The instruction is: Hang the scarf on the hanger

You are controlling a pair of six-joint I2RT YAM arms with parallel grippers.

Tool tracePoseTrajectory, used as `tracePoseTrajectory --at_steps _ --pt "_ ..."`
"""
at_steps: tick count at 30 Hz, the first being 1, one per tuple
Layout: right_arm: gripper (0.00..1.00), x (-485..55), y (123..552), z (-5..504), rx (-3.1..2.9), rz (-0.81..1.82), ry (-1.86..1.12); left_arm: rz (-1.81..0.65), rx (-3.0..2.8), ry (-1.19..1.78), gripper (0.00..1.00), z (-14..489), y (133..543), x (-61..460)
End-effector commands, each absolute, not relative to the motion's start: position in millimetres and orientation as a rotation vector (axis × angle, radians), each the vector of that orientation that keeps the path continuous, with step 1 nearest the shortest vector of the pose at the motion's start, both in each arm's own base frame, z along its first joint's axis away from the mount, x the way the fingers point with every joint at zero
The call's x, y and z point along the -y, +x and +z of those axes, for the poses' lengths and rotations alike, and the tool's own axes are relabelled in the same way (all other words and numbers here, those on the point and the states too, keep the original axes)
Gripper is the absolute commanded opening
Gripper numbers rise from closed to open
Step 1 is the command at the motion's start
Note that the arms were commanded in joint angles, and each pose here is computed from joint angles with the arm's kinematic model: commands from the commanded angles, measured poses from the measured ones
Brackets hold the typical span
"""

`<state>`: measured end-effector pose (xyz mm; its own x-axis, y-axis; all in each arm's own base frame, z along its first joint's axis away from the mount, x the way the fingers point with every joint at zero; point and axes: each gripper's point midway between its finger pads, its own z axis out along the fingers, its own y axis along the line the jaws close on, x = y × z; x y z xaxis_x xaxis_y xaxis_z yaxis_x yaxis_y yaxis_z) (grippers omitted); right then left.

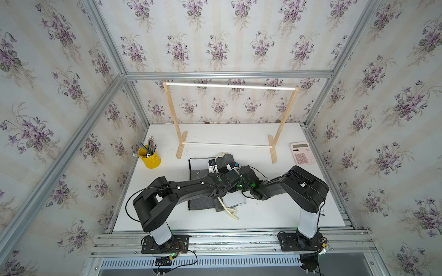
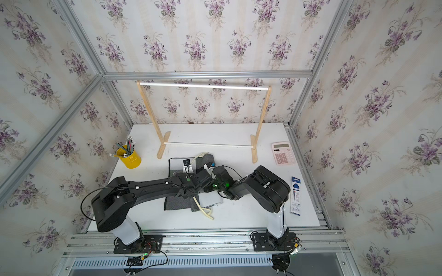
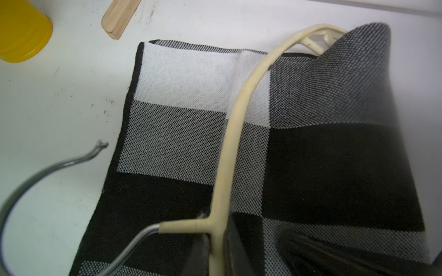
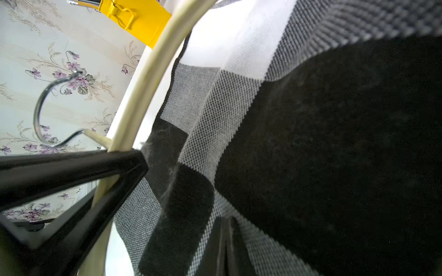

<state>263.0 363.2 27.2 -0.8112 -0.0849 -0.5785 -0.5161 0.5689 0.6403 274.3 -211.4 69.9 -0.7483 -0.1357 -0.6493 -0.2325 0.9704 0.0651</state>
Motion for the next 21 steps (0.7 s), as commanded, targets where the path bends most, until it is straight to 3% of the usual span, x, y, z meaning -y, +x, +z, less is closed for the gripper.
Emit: tracePoseTrajectory --at_steps 1,12,21 --pt "0.0 -356.7 265.7 28.4 -2.299 1.112 -0.486 0.219 -2.411 -0.24 0.0 75.6 274.7 206.3" --pt "0.0 -315.0 262.5 78.2 -2.245 0.895 -0.49 0.213 -2.406 -0.232 0.0 79.2 276.9 209.0" --pt "0.0 -247.7 238.9 69.3 -2.29 0.669 -0.409 0.138 -2.416 -0.165 0.0 85.2 282.8 232.3"
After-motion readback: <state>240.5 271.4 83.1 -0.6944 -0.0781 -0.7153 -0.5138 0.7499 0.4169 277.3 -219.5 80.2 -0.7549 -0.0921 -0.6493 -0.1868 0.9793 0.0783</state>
